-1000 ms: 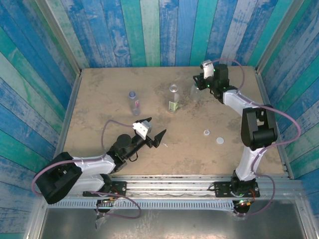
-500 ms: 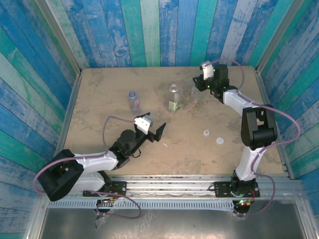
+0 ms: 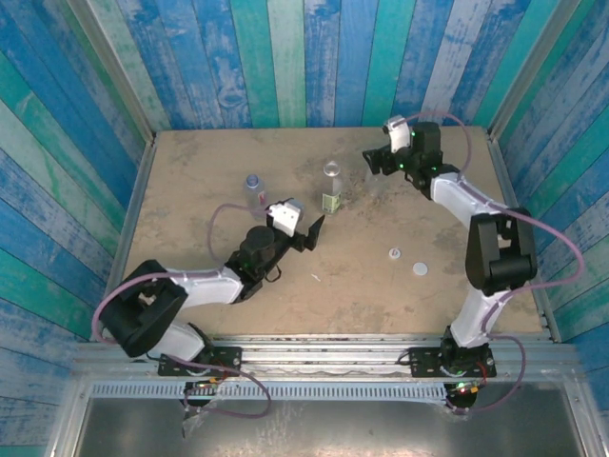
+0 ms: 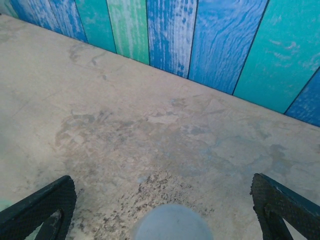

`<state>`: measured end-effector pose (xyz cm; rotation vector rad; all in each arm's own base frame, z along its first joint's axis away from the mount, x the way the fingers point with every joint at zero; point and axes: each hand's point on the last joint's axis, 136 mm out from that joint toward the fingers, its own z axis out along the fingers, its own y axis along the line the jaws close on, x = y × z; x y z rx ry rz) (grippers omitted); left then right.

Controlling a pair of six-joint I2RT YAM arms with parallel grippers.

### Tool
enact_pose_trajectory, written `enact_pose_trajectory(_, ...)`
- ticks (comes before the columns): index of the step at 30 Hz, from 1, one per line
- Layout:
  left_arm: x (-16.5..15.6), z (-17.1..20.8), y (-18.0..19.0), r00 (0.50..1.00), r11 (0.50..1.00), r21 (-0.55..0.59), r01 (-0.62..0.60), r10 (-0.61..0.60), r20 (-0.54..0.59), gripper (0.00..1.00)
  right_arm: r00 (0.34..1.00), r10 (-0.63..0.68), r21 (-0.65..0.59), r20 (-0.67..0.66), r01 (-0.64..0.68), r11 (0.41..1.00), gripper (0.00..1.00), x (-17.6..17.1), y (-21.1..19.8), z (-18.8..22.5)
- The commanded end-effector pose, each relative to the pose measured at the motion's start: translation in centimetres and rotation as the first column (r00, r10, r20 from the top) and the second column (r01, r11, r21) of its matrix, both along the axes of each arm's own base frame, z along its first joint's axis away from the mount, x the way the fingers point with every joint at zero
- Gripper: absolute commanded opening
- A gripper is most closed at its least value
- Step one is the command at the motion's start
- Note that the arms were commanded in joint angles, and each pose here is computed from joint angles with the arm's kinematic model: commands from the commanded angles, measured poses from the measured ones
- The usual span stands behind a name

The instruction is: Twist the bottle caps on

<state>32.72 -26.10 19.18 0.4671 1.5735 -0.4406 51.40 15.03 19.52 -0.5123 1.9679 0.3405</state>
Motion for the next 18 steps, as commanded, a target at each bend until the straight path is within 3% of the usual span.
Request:
enact_pose_trajectory(1,2.2,-0.5,-1.8,0.999,0.999,0.026,0.028,-0.028,-0.018,0.94,0.997,-0.016,0.012,0.075,0.016,1.0,0.95,-1.8,-0.7,3.2)
enact_pose_trajectory(9,7.3,-3.0,-5.8,0.99,0.994,0.098,0.052,-0.038,-0.139,0.94,0.99,0.003,0.104,0.142,-0.018,0.994,0.96,-7.9,-0.6,5.9)
enact_pose_trajectory(18,10.8,-5.3,-6.2,0.97,0.991,0.124,0.058,-0.027,-0.24,0.94,0.981,0.033,0.127,0.192,-0.058,0.99,0.96,-13.1,-0.8,7.3)
